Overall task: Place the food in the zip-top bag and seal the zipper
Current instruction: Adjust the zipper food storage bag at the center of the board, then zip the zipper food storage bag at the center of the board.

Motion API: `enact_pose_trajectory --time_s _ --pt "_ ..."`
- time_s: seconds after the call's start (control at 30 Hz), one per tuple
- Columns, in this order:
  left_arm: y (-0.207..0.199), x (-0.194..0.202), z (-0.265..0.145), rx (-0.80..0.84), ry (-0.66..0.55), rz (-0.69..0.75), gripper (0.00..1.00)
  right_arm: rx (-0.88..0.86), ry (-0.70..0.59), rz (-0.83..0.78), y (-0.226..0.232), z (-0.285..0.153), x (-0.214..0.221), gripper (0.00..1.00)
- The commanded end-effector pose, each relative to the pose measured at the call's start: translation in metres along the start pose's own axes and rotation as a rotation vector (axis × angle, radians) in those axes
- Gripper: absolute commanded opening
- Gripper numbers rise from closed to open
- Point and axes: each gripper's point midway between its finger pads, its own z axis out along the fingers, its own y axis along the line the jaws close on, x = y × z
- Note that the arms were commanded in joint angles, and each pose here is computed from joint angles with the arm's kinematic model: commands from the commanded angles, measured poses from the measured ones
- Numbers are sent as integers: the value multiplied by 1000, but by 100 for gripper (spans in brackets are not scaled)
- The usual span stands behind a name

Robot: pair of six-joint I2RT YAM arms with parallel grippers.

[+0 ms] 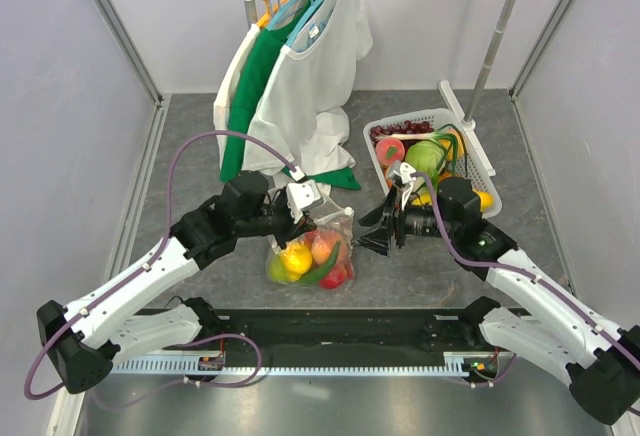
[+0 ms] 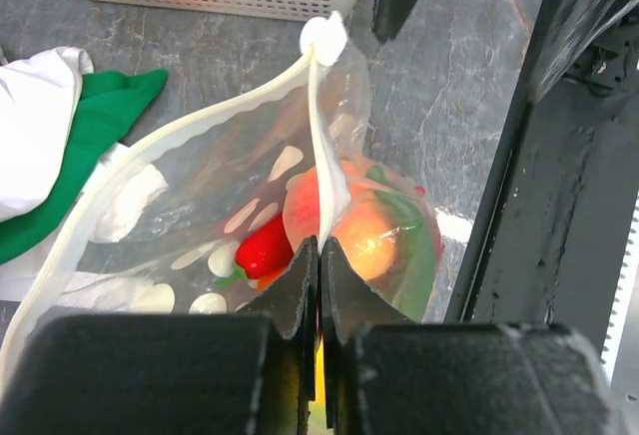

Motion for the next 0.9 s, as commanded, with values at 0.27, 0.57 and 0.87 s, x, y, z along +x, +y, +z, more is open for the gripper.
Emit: enact_pose_trajectory --time_s 0.27,0.57,0.87 --pt "-11 -16 -4 54 -81 -36 2 104 -60 -65 -36 27 -8 65" --pt "-14 -10 -2 69 -62 -47 2 38 -49 -166 -26 32 -11 38" --pt "-17 -8 -6 92 -54 -38 20 41 -31 -243 -22 29 -13 0"
